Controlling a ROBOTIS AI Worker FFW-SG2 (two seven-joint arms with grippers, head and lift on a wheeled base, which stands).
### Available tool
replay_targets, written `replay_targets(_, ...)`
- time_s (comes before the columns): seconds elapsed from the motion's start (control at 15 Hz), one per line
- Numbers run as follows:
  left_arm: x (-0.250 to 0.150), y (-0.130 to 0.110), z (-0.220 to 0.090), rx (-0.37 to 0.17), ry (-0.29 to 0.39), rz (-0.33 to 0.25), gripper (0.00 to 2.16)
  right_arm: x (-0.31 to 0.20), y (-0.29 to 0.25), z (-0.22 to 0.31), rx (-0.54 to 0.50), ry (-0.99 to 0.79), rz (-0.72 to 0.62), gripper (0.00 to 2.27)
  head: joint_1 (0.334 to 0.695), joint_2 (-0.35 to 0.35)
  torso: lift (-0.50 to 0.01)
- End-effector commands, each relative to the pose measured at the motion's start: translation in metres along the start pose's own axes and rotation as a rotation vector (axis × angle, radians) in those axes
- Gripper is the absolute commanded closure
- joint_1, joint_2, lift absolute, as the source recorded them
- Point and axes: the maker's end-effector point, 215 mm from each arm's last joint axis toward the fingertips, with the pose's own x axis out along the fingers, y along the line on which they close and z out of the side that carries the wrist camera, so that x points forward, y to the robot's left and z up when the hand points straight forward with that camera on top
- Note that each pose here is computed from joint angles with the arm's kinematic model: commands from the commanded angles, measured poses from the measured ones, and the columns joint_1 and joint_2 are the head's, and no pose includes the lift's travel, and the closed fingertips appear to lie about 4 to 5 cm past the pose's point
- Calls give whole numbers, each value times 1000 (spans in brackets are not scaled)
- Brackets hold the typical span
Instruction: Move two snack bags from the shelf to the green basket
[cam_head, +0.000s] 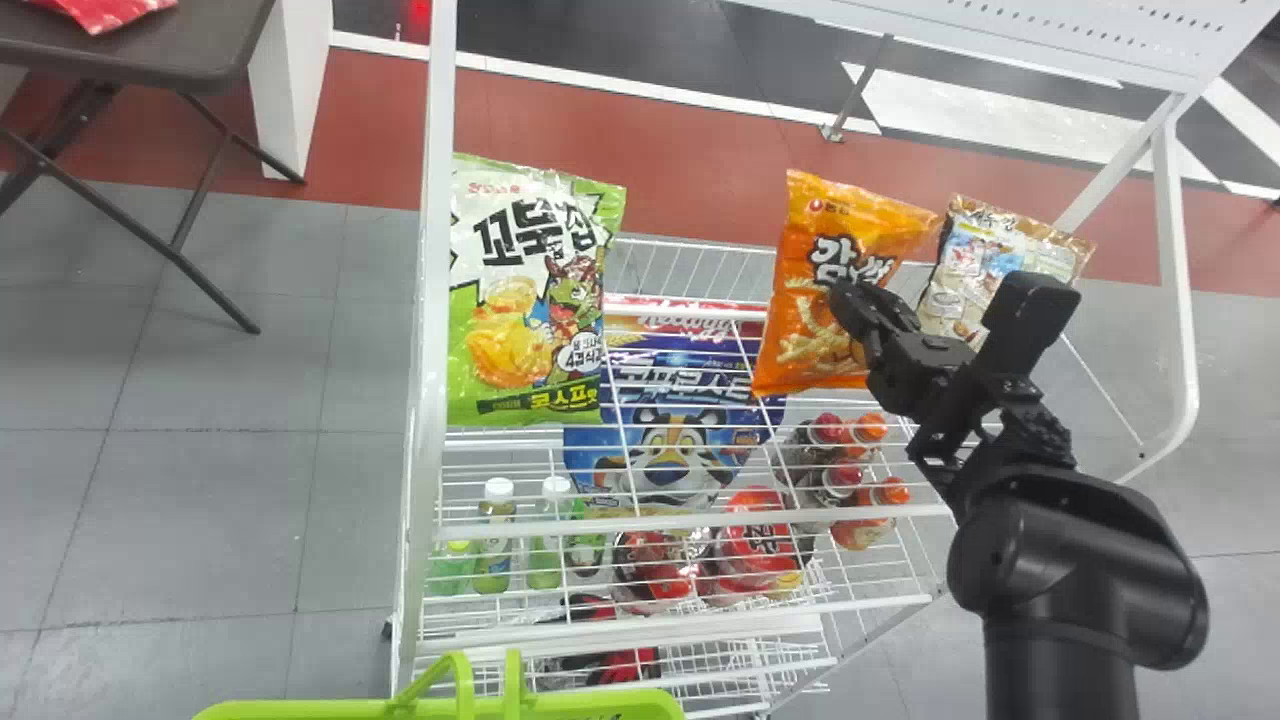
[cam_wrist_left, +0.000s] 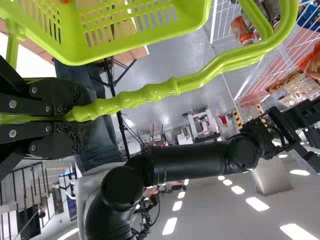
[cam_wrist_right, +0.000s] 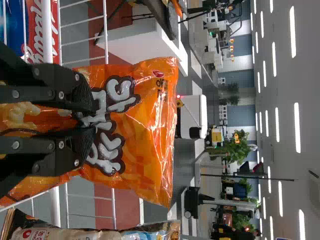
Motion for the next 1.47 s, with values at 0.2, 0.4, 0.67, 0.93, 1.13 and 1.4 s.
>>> replay_targets(0.2, 0, 0, 1, 1, -2, 0, 2145, -57, 41, 34, 70, -10, 86, 2246, 695, -350, -14)
replay_targets(0.4, 0, 0, 1, 1, -4, 1, 2145, -123, 90, 16, 177, 111, 180, 2246, 695, -350, -14)
replay_targets(0.67, 1, 0, 4, 6, -8, -2, 2145, -206, 153, -65, 259, 492, 263, 2246, 695, -350, -14)
replay_targets(0.93, 1, 0, 3, 4, -10, -2, 2145, -263, 182, -79, 283, 668, 330, 2250, 695, -350, -14)
replay_targets(1.13, 2, 0, 2, 5, -8, -1, 2145, -276, 203, -56, 276, 631, 407, 2246, 695, -350, -14)
replay_targets(1.4, 3, -2, 1, 4, -9, -3, 2145, -300, 239, -78, 297, 710, 484, 2250, 695, -350, -14)
